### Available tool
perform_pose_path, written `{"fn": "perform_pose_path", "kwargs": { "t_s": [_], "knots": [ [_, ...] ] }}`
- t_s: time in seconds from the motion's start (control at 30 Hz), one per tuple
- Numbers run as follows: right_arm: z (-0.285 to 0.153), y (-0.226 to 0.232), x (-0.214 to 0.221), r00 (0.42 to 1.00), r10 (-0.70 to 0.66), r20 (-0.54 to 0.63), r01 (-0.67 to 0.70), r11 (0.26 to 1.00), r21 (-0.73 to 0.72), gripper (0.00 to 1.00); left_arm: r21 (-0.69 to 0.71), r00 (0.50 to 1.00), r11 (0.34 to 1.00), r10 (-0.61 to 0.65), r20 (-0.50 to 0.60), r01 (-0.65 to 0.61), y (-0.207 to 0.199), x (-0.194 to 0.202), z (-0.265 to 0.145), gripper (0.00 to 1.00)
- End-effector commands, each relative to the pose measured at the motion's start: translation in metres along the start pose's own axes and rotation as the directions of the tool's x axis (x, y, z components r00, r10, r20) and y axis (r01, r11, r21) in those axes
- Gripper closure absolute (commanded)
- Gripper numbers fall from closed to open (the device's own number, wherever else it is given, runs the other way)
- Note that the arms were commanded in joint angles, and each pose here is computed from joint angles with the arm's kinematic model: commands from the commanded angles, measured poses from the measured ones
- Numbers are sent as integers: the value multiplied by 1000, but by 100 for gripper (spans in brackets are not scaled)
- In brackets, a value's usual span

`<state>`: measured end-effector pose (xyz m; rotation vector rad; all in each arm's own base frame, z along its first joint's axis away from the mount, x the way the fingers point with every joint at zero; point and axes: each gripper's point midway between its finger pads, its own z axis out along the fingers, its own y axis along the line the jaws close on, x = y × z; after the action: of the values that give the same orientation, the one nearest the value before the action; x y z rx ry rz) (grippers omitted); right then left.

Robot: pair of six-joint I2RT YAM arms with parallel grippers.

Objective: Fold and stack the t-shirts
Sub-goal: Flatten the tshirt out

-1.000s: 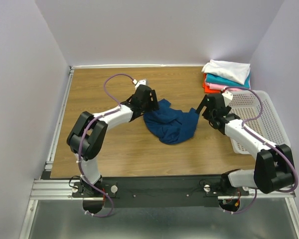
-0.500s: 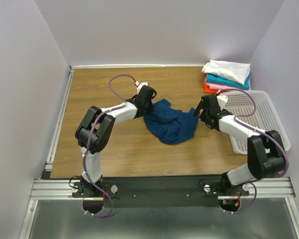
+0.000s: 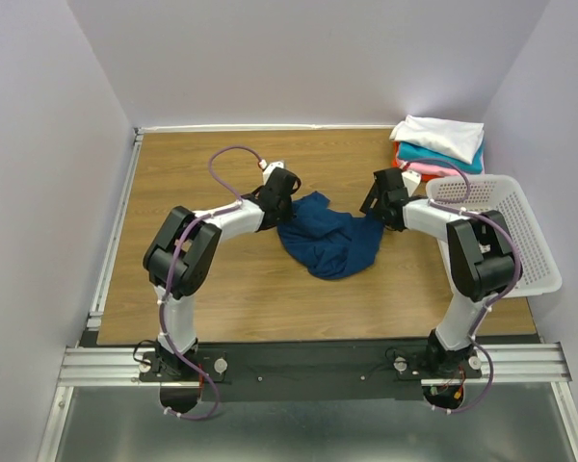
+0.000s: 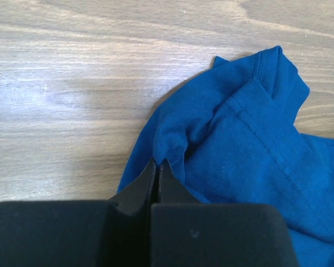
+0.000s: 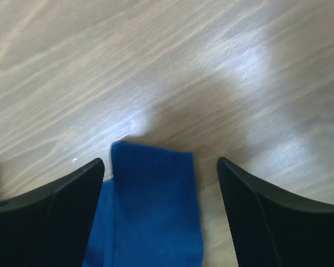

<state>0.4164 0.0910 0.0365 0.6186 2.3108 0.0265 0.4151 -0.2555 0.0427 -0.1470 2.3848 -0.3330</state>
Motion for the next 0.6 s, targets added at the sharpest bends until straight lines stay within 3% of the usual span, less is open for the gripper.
{"fn": "perform_pose_path", "kwargs": {
  "t_s": [0.0, 0.03, 0.13, 0.17, 0.23, 0.33, 0.47, 0.57],
  "knots": [
    [13, 6, 4, 1000, 0, -14, 0, 1000, 9, 14, -16, 998, 1000, -1, 66, 2, 5, -18, -10, 100],
    [15, 2, 6, 1000, -4, -15, 4, 1000, 24, 15, -19, 998, 1000, -2, 67, 4, 6, -17, -11, 100],
    [13, -4, 10, 1000, -1, -3, 1, 999, 51, 30, -16, 997, 1000, -5, 79, 6, 6, -20, -14, 100],
    [13, -6, 10, 1000, 3, -2, -3, 998, 55, 50, -14, 997, 1000, -4, 81, 5, 6, -21, -14, 100],
    [10, -7, 14, 1000, -2, -8, 2, 999, 53, 68, -16, 996, 1000, -5, 88, 6, 7, -23, -16, 100],
    [6, -7, 23, 1000, -12, -24, 13, 999, 46, 76, -14, 996, 1000, -6, 90, 8, 7, -24, -17, 100],
    [3, -10, 30, 1000, -17, -25, 19, 998, 55, 99, -6, 996, 1000, -6, 84, 7, 8, -20, -18, 100],
    [-8, -4, 9, 999, -40, 33, 38, 999, 39, 99, 13, 995, 1000, 2, 96, -4, 5, -23, -24, 100]
  ]
}}
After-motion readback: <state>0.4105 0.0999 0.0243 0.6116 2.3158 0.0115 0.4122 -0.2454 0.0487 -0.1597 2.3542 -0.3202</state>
